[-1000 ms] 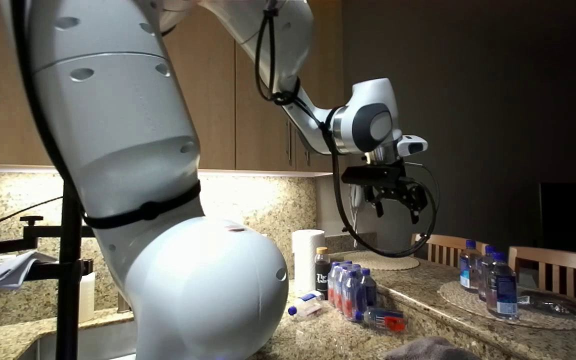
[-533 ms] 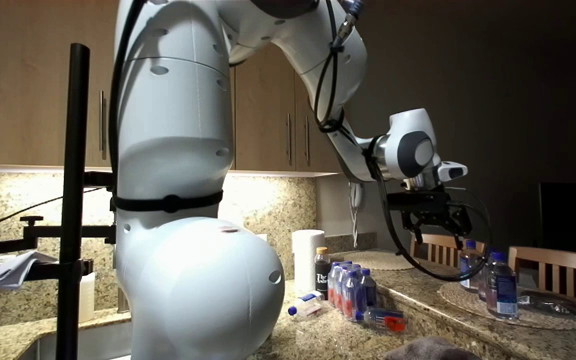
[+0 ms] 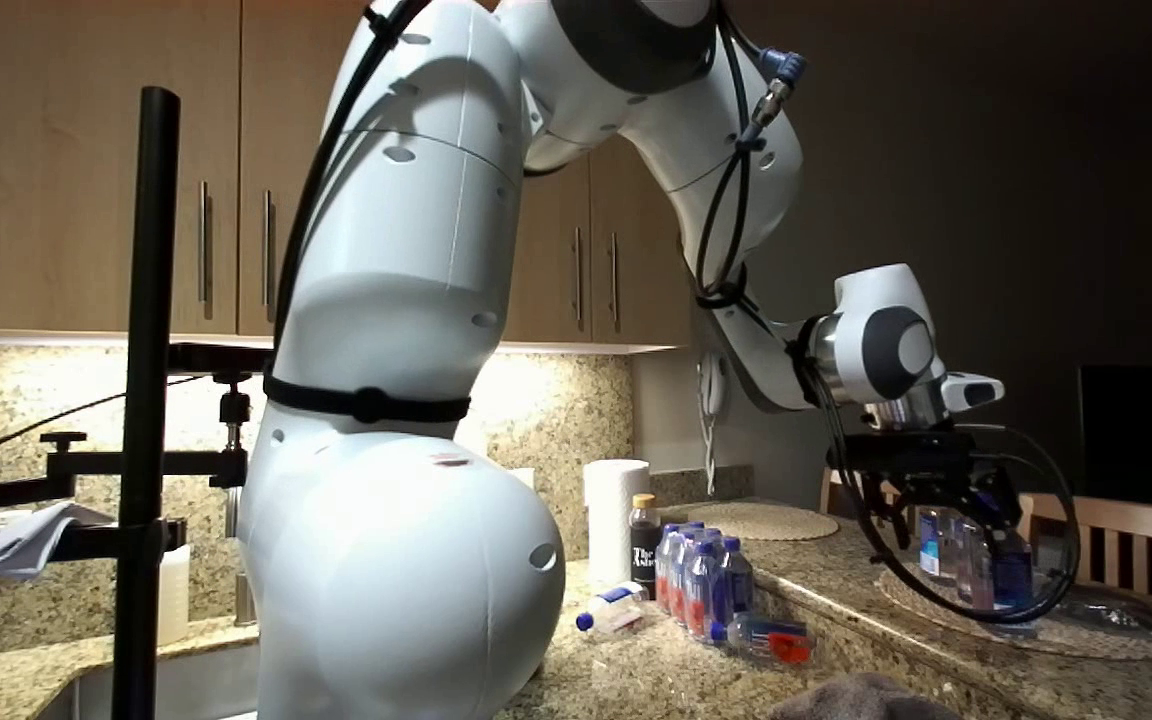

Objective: Move the cloth to the left on the counter

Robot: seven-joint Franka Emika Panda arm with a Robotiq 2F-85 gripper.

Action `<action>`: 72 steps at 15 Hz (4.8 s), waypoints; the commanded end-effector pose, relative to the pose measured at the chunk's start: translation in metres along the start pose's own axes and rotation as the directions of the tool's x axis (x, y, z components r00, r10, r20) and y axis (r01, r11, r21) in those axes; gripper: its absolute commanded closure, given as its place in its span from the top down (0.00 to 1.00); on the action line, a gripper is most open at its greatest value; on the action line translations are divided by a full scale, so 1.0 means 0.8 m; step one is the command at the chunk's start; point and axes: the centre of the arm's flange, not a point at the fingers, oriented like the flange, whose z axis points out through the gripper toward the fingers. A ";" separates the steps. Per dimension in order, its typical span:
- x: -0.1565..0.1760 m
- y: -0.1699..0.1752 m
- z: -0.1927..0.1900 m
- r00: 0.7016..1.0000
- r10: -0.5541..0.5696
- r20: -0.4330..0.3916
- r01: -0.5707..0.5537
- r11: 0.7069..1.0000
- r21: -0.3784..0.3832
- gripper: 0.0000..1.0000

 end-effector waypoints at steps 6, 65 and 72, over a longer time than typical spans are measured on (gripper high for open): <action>-0.031 0.013 0.029 0.984 -0.041 0.172 0.040 0.999 0.008 1.00; -0.062 -0.095 0.072 0.956 -0.237 0.176 0.229 0.971 0.065 0.08; 0.007 -0.118 0.000 0.972 -0.233 -0.018 0.234 0.972 0.031 0.08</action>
